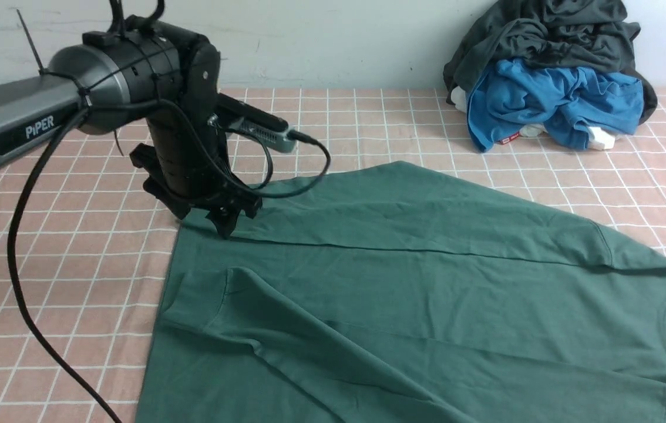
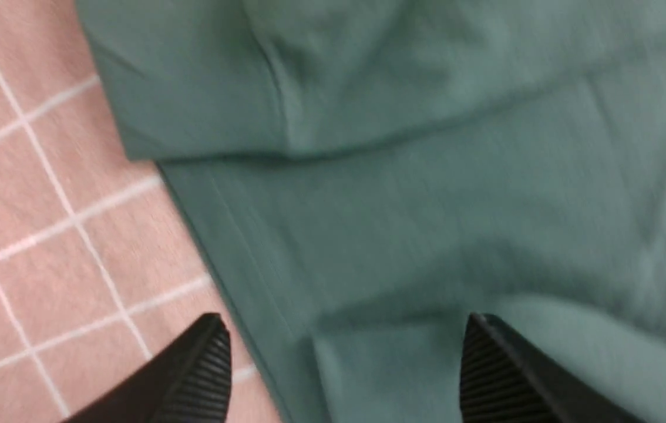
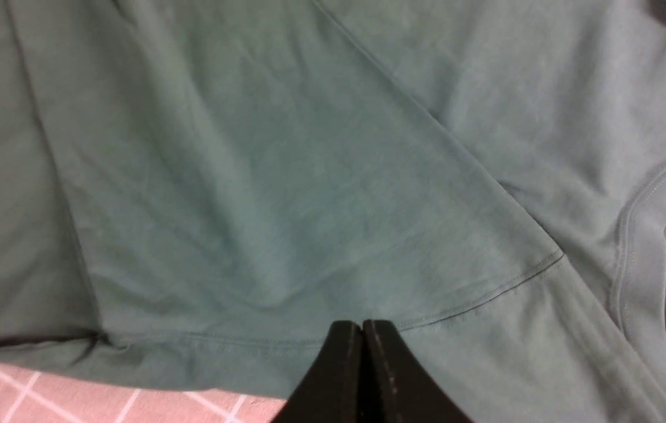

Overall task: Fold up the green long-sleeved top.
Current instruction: Use the left arm to clamp the cuff farthest from it

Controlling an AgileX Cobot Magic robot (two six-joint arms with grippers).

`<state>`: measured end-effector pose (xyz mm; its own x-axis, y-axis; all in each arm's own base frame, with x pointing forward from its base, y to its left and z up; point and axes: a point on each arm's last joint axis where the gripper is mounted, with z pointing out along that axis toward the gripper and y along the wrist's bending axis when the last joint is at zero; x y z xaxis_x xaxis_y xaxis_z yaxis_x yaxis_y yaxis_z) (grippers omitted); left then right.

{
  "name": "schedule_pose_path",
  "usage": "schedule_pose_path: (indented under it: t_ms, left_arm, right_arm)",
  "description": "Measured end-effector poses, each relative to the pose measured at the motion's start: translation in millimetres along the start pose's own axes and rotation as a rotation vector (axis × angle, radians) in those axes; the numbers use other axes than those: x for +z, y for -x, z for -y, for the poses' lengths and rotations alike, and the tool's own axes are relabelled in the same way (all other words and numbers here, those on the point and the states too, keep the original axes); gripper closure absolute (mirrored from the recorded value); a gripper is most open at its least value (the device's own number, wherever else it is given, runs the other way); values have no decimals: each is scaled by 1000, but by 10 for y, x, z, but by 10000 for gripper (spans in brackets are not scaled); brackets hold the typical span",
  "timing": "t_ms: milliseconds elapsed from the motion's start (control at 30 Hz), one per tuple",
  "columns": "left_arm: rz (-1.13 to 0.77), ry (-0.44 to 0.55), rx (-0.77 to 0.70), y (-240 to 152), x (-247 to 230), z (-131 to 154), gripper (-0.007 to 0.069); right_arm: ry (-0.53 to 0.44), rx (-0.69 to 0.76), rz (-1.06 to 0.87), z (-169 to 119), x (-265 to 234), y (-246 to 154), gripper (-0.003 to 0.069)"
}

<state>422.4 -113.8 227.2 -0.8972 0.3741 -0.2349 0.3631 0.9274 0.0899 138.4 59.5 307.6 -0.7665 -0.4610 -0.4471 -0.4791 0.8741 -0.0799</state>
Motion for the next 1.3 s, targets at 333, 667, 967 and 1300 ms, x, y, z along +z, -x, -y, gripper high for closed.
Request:
schedule_pose_path:
  t_ms: [333, 667, 967, 1300]
  left_arm:
    - [42, -104, -117, 119, 414, -361, 142]
    - [88, -105, -156, 191, 779, -327, 165]
    - [92, -103, -141, 199, 790, -319, 489]
    - [56, -112, -80, 176, 713, -256, 609]
  right_arm:
    - [10, 2, -97, 12, 261, 228, 673]
    - [13, 3, -89, 11, 309, 265, 673]
    - [14, 4, -74, 10, 310, 279, 673]
    - [28, 14, -67, -4, 311, 285, 673]
